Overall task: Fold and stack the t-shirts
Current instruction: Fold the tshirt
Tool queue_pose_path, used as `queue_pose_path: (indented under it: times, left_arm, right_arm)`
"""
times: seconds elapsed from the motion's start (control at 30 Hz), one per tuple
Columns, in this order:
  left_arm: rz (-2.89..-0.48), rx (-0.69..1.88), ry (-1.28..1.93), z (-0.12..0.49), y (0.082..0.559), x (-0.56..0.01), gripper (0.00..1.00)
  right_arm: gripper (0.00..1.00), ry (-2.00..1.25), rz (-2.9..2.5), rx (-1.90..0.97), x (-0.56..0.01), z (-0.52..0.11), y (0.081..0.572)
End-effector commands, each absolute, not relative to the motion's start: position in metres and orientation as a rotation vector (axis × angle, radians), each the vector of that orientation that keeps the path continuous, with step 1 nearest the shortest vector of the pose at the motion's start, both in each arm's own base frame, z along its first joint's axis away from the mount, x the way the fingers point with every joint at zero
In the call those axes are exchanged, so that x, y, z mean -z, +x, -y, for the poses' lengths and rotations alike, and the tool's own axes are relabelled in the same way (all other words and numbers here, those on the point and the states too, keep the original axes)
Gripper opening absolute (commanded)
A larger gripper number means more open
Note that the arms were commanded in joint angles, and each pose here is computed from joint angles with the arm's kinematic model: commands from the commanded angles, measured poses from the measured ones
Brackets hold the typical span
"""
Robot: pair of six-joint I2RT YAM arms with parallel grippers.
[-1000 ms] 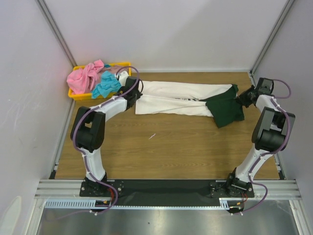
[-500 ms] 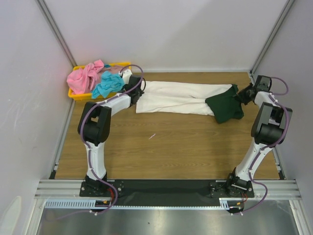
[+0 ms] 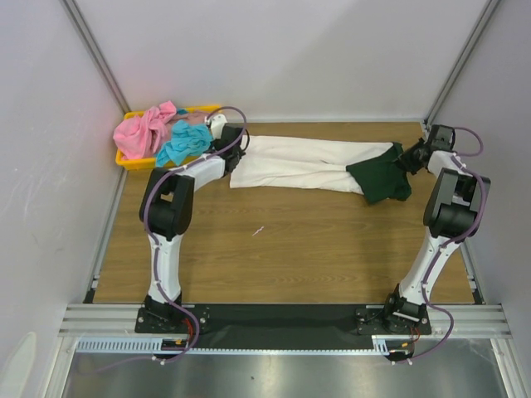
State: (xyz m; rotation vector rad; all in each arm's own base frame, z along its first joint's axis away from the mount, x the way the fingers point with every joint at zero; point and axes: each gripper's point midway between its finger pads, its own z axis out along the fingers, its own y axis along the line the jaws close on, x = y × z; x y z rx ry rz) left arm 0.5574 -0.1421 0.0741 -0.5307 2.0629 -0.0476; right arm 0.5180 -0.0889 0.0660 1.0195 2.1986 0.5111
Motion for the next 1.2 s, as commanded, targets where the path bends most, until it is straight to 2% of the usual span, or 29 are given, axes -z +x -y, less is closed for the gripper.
queue_pose_path:
  times: [0.0,0.1,0.2,0.23,0.3,0.33,0.37,0.4,0.43,0.53,0.6,0.7,0.77,0.97,1.17]
  left_arm:
    - [-1.998,0.009,-0.529,0.127,0.579,-0.095,0.02]
    - [-2.017,0.005,-0.515,0.130,0.585,-0.095,0.06]
    - [-2.023,0.023,-0.487,0.135,0.588,-0.097,0.15]
    - [-2.020,0.039,-0.467,0.138,0.590,-0.100,0.25]
    - [-1.998,0.067,-0.445,0.141,0.592,-0.112,0.35]
    - [-1.992,0.073,-0.422,0.143,0.592,-0.117,0.44]
    - [-1.987,0.098,-0.402,0.147,0.593,-0.124,0.47]
    - [-1.969,0.115,-0.393,0.148,0.592,-0.136,0.53]
    - [-1.962,0.131,-0.372,0.151,0.592,-0.143,0.55]
    - [-1.923,0.180,-0.337,0.156,0.587,-0.168,0.59]
    - [-1.922,0.216,-0.301,0.165,0.578,-0.172,0.62]
    - [-1.935,0.224,-0.228,0.177,0.565,-0.177,0.72]
    - [-1.960,0.199,-0.188,0.180,0.558,-0.170,0.73]
    - [-2.062,0.130,-0.155,0.171,0.546,-0.133,0.73]
    - [-2.146,0.135,-0.193,0.169,0.555,-0.103,0.69]
  right_arm:
    - [0.00,0.959,-2.149,-0.468,-0.084,0.099,0.539]
    - [0.00,0.949,-2.165,-0.477,-0.083,0.096,0.541]
    - [0.00,0.927,-2.171,-0.499,-0.088,0.092,0.545]
    - [0.05,0.917,-2.175,-0.500,-0.090,0.091,0.545]
    - [0.19,0.890,-2.172,-0.513,-0.099,0.088,0.549]
    - [0.38,0.878,-2.171,-0.516,-0.103,0.088,0.550]
    - [0.49,0.844,-2.164,-0.515,-0.113,0.086,0.555]
    - [0.57,0.840,-2.173,-0.512,-0.116,0.086,0.554]
    - [0.66,0.824,-2.175,-0.510,-0.121,0.084,0.554]
    - [0.74,0.773,-2.159,-0.514,-0.145,0.080,0.557]
    - [0.76,0.747,-2.148,-0.509,-0.158,0.078,0.556]
    - [0.76,0.724,-2.150,-0.472,-0.172,0.074,0.547]
    - [0.77,0.713,-2.146,-0.452,-0.181,0.073,0.539]
    - [0.76,0.725,-2.204,-0.388,-0.157,0.066,0.501]
    - [0.75,0.769,-2.254,-0.364,-0.134,0.062,0.473]
